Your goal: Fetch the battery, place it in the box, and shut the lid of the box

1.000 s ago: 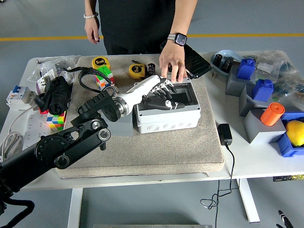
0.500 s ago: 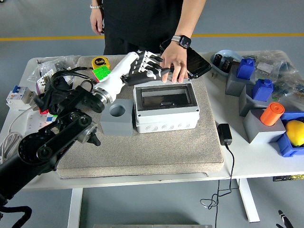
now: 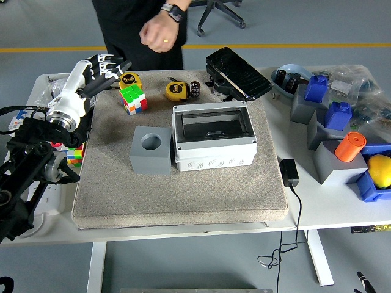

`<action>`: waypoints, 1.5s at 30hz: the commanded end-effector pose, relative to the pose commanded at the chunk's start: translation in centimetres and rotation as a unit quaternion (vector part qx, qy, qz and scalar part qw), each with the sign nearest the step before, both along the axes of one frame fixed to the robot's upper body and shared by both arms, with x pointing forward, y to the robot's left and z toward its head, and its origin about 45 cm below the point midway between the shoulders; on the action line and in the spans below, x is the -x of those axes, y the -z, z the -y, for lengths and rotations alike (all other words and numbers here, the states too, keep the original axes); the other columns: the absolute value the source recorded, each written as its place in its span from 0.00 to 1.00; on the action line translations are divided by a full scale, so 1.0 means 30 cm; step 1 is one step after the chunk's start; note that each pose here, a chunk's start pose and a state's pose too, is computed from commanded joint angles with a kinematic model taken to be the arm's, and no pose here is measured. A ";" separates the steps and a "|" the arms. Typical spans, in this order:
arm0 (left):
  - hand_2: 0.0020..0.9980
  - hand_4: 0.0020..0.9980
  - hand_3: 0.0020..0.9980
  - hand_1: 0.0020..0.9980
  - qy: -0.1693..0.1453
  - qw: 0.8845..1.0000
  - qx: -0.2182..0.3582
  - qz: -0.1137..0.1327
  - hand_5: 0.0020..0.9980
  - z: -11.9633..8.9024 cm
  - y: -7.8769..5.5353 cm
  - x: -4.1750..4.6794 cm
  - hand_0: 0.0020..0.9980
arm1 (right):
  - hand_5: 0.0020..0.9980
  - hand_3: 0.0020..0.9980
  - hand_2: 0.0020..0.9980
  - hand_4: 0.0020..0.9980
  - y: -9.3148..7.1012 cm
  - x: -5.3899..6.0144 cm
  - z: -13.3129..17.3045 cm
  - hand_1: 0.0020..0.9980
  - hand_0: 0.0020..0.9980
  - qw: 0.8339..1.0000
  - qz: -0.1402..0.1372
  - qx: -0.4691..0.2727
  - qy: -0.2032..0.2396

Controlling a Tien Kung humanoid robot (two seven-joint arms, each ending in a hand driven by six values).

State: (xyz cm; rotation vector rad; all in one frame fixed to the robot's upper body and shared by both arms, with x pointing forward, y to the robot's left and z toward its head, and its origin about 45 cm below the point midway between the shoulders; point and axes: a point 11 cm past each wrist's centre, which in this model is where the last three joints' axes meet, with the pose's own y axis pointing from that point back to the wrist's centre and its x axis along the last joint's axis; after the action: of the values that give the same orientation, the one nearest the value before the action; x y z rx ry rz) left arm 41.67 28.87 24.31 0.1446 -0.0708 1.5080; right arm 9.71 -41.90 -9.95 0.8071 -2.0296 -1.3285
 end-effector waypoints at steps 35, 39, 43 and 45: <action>0.60 0.97 0.61 0.64 -0.019 1.000 -0.016 -0.015 0.43 -0.100 0.018 0.025 0.61 | 0.62 0.60 0.65 1.00 -0.011 -0.022 0.017 0.67 0.73 1.000 0.001 -0.002 -0.010; 0.60 0.97 0.61 0.64 -0.016 0.999 -0.022 -0.016 0.42 -0.100 0.020 0.025 0.61 | 0.62 0.60 0.65 1.00 -0.012 -0.020 0.023 0.67 0.73 1.000 -0.001 -0.001 -0.012; 0.60 0.97 0.61 0.64 -0.016 1.000 -0.022 -0.014 0.43 -0.101 0.018 0.025 0.61 | 0.62 0.60 0.66 1.00 -0.015 -0.022 0.029 0.67 0.73 1.000 0.000 0.001 -0.013; 0.60 0.97 0.61 0.64 -0.017 1.000 -0.022 -0.014 0.43 -0.103 0.018 0.025 0.61 | 0.62 0.60 0.66 1.00 -0.015 -0.020 0.031 0.67 0.73 1.000 -0.001 0.002 -0.015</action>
State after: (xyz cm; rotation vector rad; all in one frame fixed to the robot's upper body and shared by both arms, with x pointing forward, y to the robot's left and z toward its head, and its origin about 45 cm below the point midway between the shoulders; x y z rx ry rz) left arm 40.91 31.95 23.78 0.2026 -0.0799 1.5384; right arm 10.32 -42.84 -9.48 0.8302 -2.0099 -1.3090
